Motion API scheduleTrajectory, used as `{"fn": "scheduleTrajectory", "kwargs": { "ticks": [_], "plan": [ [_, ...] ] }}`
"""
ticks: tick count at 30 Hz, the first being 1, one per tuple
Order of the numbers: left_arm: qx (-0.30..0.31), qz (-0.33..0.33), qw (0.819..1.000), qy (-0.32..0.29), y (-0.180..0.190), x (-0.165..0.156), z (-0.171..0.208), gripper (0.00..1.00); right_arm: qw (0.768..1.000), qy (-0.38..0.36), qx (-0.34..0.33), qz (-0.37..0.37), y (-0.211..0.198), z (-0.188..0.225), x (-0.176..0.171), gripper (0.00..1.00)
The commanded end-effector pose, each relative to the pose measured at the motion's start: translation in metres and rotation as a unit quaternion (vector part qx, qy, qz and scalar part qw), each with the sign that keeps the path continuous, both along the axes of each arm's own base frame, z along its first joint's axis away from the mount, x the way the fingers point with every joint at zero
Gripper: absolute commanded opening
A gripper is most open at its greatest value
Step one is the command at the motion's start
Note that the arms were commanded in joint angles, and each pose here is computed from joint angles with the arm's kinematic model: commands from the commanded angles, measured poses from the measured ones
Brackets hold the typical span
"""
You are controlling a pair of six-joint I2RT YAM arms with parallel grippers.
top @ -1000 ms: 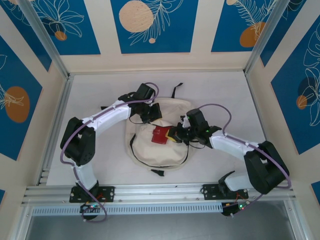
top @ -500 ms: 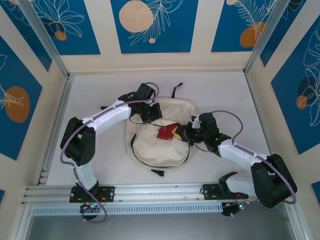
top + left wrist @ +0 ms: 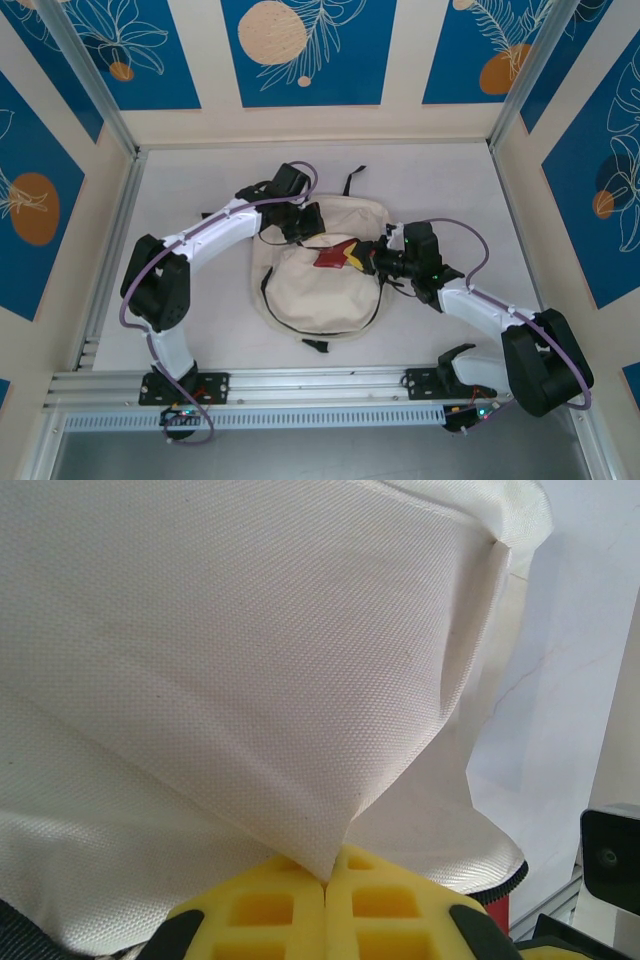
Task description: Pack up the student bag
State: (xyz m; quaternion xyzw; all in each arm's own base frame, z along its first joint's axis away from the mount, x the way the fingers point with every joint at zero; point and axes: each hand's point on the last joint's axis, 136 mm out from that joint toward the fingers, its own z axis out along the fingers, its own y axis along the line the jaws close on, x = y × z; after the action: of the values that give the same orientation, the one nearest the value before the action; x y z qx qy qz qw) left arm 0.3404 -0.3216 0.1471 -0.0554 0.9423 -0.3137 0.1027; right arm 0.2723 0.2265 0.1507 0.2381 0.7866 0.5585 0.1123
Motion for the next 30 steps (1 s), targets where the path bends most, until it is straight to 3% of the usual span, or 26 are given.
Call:
{"fn": "scheduleTrajectory", "kwargs": {
  "ticks": [1,7,17,19,23,30],
  "plan": [
    [-0.016,-0.012,1.000,-0.011,-0.002,0.000,0.021,0.02,0.998,-0.063,0.008,-0.030,-0.005,0.027,0.021,0.00],
    [-0.025,-0.007,0.999,-0.019,-0.003,0.001,0.030,0.00,0.997,-0.073,0.003,0.002,0.008,0.027,0.022,0.00],
    [-0.035,0.004,0.999,-0.028,0.000,0.002,0.039,0.00,0.995,-0.020,-0.070,-0.068,-0.018,-0.017,0.038,0.00],
    [-0.035,0.004,0.999,-0.025,-0.001,0.002,0.037,0.00,0.995,-0.004,-0.081,-0.061,-0.017,-0.023,0.036,0.05],
    [-0.031,0.005,0.999,-0.019,-0.001,0.003,0.031,0.00,0.989,0.064,-0.123,-0.042,-0.018,-0.039,0.017,0.29],
    [-0.028,0.004,1.000,-0.014,0.000,0.004,0.025,0.00,0.975,0.088,-0.202,-0.004,-0.029,-0.035,-0.020,0.44]
  ]
}}
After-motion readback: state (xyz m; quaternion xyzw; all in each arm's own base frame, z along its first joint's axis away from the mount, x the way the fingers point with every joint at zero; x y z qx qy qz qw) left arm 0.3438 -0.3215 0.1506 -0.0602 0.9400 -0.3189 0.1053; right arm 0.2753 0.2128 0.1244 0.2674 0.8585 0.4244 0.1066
